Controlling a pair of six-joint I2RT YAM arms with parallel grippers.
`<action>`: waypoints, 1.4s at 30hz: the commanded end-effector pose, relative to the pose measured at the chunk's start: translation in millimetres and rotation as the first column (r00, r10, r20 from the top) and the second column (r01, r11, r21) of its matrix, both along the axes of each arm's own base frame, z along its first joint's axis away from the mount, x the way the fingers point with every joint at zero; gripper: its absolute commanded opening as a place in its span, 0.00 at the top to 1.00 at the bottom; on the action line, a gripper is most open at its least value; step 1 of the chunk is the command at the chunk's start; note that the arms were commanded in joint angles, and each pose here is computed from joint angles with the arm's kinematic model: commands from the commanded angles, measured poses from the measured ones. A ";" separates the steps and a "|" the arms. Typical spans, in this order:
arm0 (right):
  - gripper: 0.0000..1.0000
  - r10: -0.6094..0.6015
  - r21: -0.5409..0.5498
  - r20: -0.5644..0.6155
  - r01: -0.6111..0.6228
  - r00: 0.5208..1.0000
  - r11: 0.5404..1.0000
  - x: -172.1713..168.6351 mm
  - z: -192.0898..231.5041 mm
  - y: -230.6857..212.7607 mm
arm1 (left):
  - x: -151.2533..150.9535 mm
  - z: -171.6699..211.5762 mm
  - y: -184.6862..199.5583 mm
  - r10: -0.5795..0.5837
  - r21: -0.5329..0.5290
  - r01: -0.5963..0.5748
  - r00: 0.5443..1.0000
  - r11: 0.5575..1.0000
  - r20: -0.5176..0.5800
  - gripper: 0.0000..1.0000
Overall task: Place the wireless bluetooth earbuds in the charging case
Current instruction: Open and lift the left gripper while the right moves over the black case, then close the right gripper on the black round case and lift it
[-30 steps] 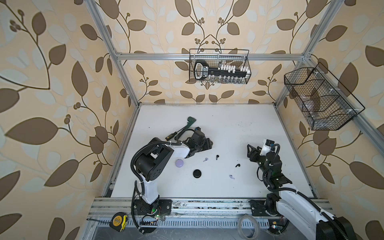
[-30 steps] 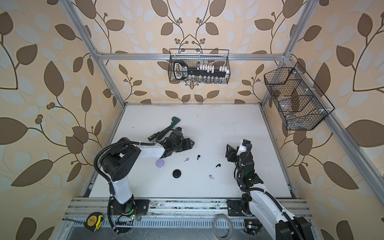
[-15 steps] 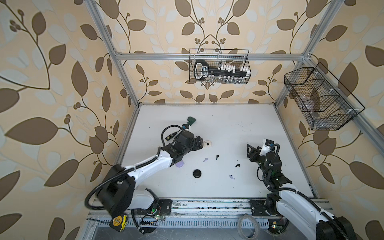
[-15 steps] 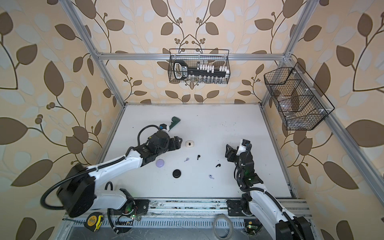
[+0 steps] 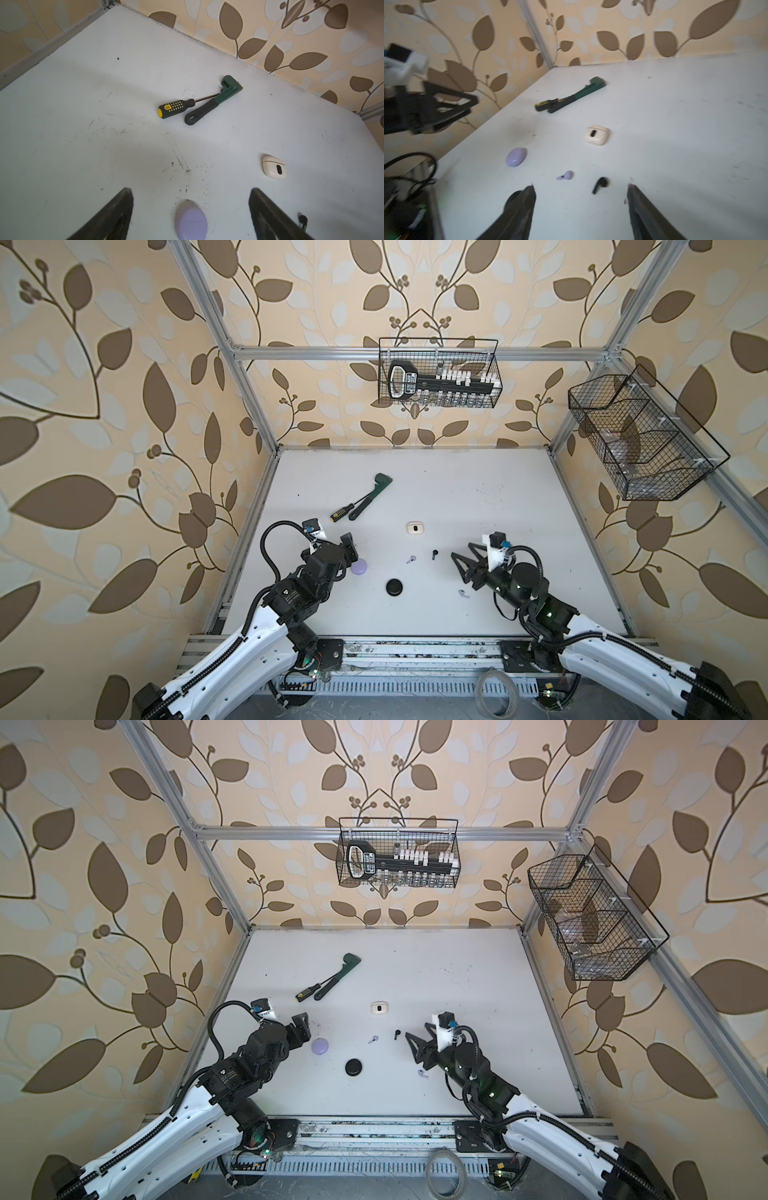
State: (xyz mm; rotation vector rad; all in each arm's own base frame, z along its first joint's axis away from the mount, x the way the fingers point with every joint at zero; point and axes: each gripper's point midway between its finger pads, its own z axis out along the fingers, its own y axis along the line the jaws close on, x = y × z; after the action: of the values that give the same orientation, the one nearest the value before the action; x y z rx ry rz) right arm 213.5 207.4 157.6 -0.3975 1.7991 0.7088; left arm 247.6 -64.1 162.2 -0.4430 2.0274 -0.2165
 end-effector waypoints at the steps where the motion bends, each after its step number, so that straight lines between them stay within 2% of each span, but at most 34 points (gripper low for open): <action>1: 0.27 0.097 -0.116 0.048 -0.091 0.994 0.989 -19.3 11.3 32.4 | -4.6 -10.7 25.3 0.138 0.043 -0.137 0.990 0.990 -0.019 0.15; 3: 0.29 0.109 -0.161 0.002 -0.107 0.994 0.981 -23.7 5.0 47.5 | -5.0 -12.8 21.4 0.119 0.036 -0.118 0.992 0.992 -0.033 0.15; 4: 0.31 0.129 -0.175 -0.030 -0.132 0.991 0.976 -26.7 -0.2 57.5 | -5.2 -12.5 20.2 0.111 0.034 -0.109 0.993 0.993 -0.034 0.01; 9: 0.34 0.196 -0.212 -0.181 -0.233 0.964 0.949 -32.9 -23.8 104.4 | -17.5 -7.0 33.4 0.138 0.046 -0.137 0.990 0.990 -0.034 0.01; 13: 0.32 0.187 -0.282 -0.324 -0.283 0.927 0.917 -29.6 -57.6 138.1 | -24.4 -7.3 40.3 0.150 0.011 -0.150 0.989 0.989 0.009 0.04; 16: 0.31 0.165 -0.326 -0.380 -0.299 0.910 0.897 -25.7 -80.3 154.7 | -29.4 -3.9 44.9 0.155 -0.021 -0.154 0.987 0.988 0.048 0.02; 21: 0.27 0.126 -0.389 -0.421 -0.304 0.898 0.870 -15.2 -107.7 168.5 | -33.3 0.3 49.1 0.159 -0.052 -0.154 0.982 0.987 0.098 0.01; 27: 0.25 0.080 -0.425 -0.462 -0.300 0.883 0.854 -8.3 -131.3 170.6 | -31.8 0.2 48.6 0.160 -0.037 -0.158 0.983 0.987 0.085 0.01; 42: 0.31 0.120 -0.410 -0.471 -0.337 0.874 0.847 -46.4 -127.6 171.2 | -30.9 -0.4 46.9 0.154 -0.033 -0.152 0.985 0.988 0.079 0.01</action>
State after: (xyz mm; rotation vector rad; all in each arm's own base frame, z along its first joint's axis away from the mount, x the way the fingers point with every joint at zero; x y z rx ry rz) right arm 174.8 380.0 24.5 -0.8759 2.3872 0.5121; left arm 216.5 -25.5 155.7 -0.5629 1.9365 -0.1999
